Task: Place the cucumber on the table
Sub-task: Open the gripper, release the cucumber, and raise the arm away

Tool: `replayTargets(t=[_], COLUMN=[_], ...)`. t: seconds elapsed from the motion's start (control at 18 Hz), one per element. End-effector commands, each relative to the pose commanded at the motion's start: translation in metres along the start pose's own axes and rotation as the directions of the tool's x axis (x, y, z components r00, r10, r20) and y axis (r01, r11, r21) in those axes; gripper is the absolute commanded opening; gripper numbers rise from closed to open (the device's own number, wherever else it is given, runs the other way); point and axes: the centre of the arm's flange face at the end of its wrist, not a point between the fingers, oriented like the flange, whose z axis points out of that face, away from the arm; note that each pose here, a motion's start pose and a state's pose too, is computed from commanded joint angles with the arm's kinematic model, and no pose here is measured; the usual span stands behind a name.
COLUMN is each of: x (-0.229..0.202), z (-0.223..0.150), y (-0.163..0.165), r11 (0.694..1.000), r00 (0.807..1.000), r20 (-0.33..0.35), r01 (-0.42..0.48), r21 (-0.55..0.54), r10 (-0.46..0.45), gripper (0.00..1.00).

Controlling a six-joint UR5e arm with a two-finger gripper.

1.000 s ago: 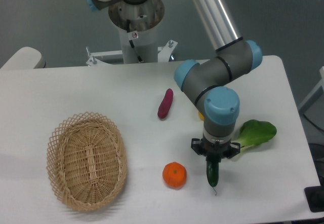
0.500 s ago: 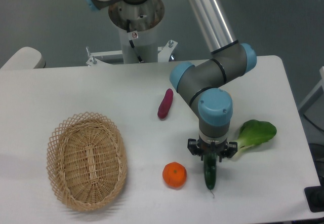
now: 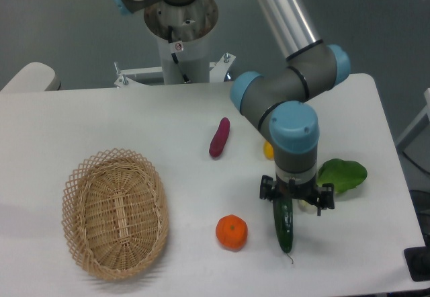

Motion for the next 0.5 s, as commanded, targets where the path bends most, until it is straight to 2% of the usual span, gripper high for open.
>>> replayTargets(t=[0.11,0.22,0.33,0.5], x=[-0.017,-0.03,-0.035,-0.039], z=[-0.022,-0.044,-0.065,-0.094], y=[0.024,0.046,0.062,0.082], r11=[0.996,0.984,0.966,0.948], r00=[0.995,0.983,0.965,0.948], r20=[0.026,0.046,0.04,0.016], r01=[-0.092,-0.178,-0.258,-0.318], r21=[0.002,-0.001,-0.011,-0.023], r10=[0.092,0.177,0.259,0.319], gripper=[1.0,1.0,1.0,1.0])
